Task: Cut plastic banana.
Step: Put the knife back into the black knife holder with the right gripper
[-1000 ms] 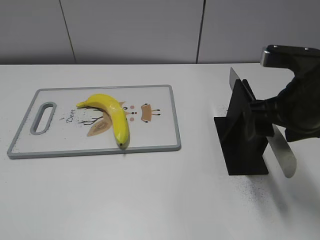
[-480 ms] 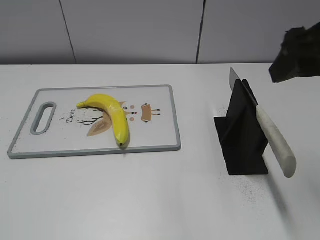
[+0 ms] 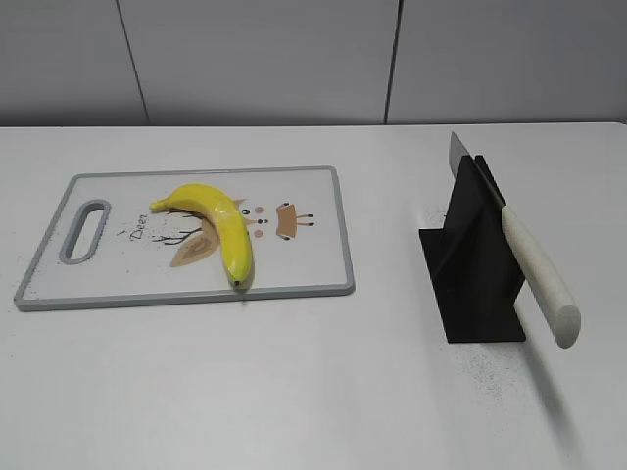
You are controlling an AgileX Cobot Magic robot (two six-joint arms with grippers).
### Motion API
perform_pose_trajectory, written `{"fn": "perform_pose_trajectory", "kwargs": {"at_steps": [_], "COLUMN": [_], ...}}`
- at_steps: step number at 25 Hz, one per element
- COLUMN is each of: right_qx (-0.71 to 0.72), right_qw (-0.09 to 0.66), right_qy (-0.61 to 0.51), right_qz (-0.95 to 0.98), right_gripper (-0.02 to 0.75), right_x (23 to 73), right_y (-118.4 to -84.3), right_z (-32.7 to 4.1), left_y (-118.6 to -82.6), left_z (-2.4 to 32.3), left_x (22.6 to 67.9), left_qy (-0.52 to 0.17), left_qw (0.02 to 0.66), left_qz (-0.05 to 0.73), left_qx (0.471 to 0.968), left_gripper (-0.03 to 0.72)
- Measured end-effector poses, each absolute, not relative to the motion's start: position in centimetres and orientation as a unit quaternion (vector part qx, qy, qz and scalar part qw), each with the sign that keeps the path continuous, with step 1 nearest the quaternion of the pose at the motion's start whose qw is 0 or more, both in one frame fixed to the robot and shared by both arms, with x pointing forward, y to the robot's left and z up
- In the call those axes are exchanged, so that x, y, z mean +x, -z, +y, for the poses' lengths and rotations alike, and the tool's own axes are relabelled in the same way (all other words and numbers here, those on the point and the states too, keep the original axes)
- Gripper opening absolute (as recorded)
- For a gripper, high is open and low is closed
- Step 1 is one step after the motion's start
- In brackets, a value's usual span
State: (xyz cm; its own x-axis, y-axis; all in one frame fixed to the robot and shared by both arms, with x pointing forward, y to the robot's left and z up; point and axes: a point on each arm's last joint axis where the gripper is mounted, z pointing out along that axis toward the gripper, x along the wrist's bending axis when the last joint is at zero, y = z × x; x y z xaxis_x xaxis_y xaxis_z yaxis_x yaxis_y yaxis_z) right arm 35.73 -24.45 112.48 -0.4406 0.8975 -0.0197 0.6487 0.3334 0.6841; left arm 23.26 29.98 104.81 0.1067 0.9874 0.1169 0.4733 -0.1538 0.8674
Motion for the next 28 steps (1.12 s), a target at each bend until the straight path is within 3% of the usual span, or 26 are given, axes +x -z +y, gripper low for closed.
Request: {"fn": "perform_pose_trajectory", "kwargs": {"at_steps": [12, 28], "right_qx": [0.474, 0.446], "right_qw": [0.237, 0.291], "right_qy": [-0.359, -0.437], "right_qz": [0.768, 0.725], "right_gripper": [0.596, 0.579], "right_x": [27.8, 23.4], "right_y": [-106.0, -105.3], "right_z": [-28.0, -29.9], "left_y": [-104.8, -104.8], "left_z": [30.0, 30.0], "left_x": [23.3, 23.3], "left_qy": [-0.375, -0.375], "left_qw": [0.342, 0.343], "left_qz": [0.553, 0.553], "left_qx": [0.660, 0.661], "left_gripper": [0.492, 0.490]}}
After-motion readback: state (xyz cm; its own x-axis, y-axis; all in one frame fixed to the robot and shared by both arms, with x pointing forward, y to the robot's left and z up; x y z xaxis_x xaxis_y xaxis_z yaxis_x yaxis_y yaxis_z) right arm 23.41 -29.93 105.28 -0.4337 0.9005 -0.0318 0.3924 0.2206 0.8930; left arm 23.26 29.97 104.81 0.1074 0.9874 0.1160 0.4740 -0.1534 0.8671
